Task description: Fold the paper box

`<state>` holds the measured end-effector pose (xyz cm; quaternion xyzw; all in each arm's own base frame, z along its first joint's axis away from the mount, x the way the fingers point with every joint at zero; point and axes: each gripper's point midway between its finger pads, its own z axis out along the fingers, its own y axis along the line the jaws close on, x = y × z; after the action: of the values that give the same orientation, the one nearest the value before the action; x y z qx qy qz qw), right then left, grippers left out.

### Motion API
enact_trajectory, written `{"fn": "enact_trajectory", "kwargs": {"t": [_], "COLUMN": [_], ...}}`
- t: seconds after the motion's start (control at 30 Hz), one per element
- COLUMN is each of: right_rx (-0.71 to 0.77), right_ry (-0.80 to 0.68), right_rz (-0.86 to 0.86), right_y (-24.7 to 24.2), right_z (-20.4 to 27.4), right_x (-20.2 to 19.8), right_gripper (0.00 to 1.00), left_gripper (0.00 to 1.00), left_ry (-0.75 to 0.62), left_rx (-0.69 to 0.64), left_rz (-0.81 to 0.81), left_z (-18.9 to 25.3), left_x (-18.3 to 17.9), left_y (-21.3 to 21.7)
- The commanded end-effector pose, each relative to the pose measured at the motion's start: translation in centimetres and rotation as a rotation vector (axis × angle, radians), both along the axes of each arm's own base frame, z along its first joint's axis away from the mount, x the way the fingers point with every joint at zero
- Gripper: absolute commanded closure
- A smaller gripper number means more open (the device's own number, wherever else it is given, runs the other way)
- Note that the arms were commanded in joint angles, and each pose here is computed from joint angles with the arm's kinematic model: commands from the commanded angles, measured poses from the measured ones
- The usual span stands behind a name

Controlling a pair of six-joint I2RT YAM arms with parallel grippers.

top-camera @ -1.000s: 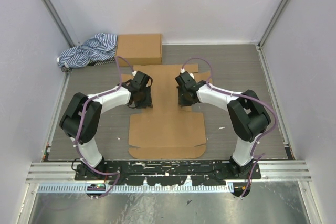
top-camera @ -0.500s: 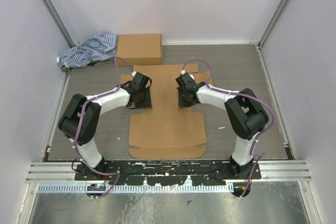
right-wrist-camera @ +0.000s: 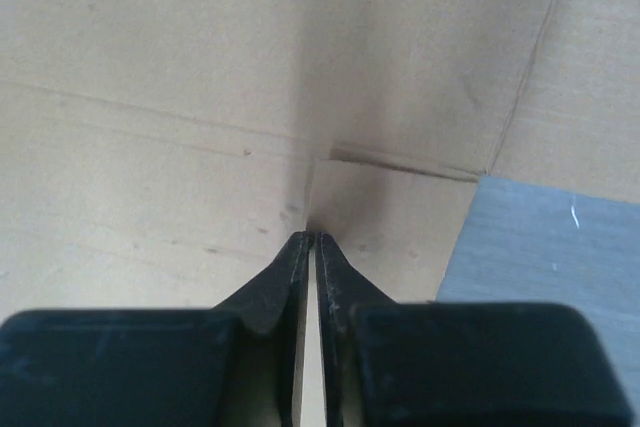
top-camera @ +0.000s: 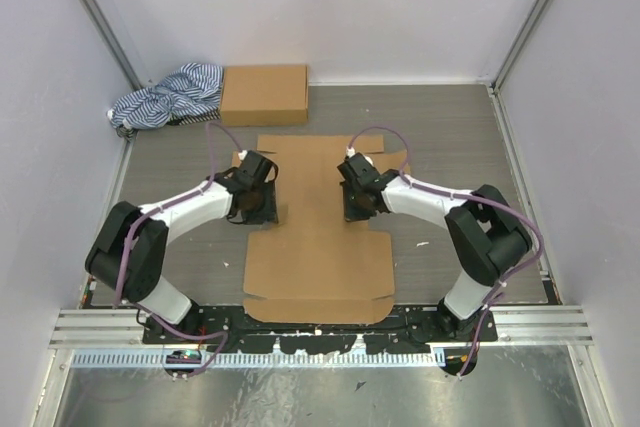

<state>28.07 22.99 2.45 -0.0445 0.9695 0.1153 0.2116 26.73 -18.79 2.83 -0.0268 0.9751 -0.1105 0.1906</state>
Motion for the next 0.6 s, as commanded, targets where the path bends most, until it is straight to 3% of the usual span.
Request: {"fn": "enact_trajectory", "kwargs": {"t": [0.0,0.13,0.3,0.37,0.4,0.57], "right_rx": [0.005,0.016,0.083,0.098,0.096,0.103], "right_ry": [-0.078,-0.183,-0.254,-0.265,-0.274,-0.255], "right_rz": [-0.021,-0.051,-0.106,-0.155,-0.183,-0.213], "right_y": [-0.7,-1.5,-3.5,-5.3,-6.2,-8.3], "right_z": [4.7,9.7,14.2,15.0,15.2,13.7], "right_x": [0.2,3.0,8.0,10.4,11.5,16.9], "right_gripper": [0.81,0.56,0.32,0.28,0.07,0.03], "left_gripper": [0.48,0.38,0.32,0.30,0.30,0.30], "left_ry": [-0.062,-0.169,-0.275,-0.290,-0.291,-0.270], "left_rx": [0.046,0.067,0.036,0.009,-0.007,-0.035], "left_rz": [0.006,0.017,0.042,0.075,0.102,0.172], "left_z": [2.9,6.5,11.2,12.2,12.4,11.8], "left_x": [0.6,3.1,8.1,10.4,11.8,17.2], "left_y": [1.1,1.2,0.8,1.2,1.9,3.5]}}
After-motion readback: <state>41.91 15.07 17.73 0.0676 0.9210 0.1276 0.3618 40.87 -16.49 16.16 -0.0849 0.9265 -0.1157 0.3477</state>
